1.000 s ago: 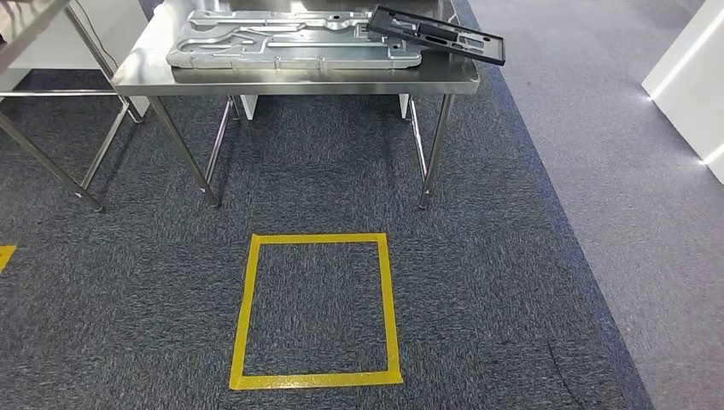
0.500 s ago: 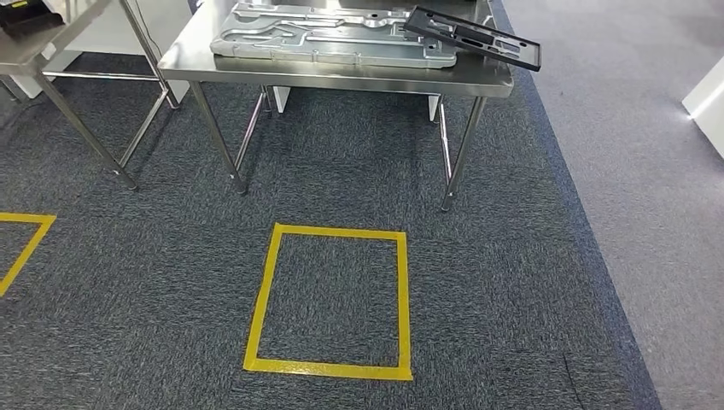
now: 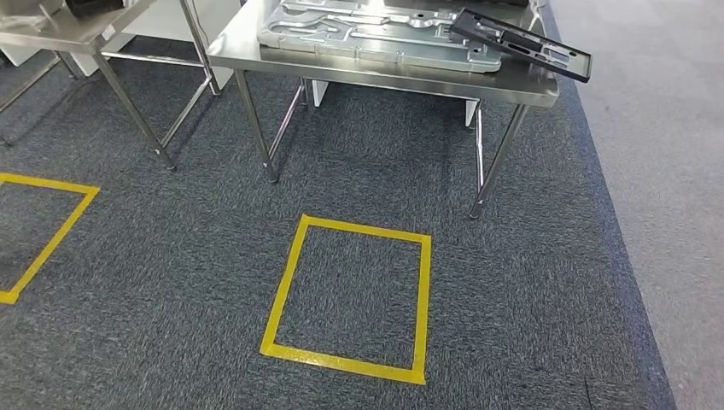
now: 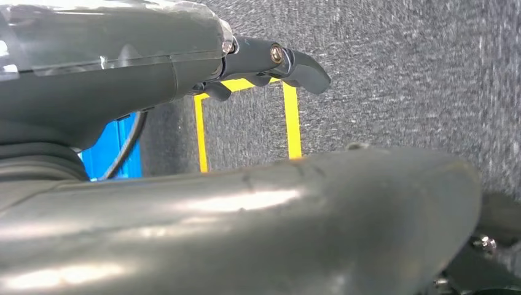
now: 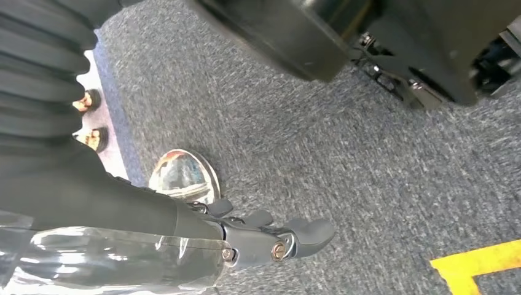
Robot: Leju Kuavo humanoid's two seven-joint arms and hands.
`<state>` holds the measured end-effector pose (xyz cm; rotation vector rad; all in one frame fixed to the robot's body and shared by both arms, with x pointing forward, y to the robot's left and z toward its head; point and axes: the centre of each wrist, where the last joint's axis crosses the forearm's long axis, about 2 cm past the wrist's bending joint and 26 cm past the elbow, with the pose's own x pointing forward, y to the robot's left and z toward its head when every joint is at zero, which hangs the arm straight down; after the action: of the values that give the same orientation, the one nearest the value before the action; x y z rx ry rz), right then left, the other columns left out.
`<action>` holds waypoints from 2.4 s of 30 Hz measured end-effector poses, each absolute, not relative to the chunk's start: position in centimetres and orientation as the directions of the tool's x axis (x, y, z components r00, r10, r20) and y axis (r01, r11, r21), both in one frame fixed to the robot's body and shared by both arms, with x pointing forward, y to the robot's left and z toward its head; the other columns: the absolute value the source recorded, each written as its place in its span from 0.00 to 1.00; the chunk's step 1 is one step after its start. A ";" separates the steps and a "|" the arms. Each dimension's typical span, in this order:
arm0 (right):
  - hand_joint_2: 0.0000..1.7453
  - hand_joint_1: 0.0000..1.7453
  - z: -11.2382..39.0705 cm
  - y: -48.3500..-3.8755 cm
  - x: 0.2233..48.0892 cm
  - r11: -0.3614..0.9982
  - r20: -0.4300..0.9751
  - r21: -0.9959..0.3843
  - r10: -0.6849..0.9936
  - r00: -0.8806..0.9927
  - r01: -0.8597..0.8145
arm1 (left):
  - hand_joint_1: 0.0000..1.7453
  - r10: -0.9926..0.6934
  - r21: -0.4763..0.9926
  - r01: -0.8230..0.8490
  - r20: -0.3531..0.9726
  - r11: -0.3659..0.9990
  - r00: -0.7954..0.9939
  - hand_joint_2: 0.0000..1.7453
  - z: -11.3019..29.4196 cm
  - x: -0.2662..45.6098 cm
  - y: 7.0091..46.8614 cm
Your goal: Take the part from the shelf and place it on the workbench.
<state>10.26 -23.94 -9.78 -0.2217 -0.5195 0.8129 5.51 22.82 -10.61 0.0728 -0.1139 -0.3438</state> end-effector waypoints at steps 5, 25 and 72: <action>1.00 0.00 -9.6 -23.7 10.7 0.674 0.366 -0.382 0.739 0.566 -0.632 | 0.00 -0.335 0.094 0.327 0.097 0.940 0.937 0.00 -10.6 5.3 22.8; 1.00 0.00 -9.2 -23.4 12.4 0.619 0.352 -0.379 0.784 0.511 -0.688 | 0.00 -0.245 0.110 0.231 0.142 0.967 0.959 0.00 -10.6 6.6 24.3; 1.00 0.00 -9.4 -23.0 11.6 0.582 0.329 -0.344 0.810 0.486 -0.737 | 0.00 -0.236 0.140 0.218 0.127 0.966 0.963 0.00 -10.6 6.6 24.7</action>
<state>11.64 -23.02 -9.38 -0.1641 -0.4881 0.9461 6.59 24.70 -10.63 0.1253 -0.1437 -0.2300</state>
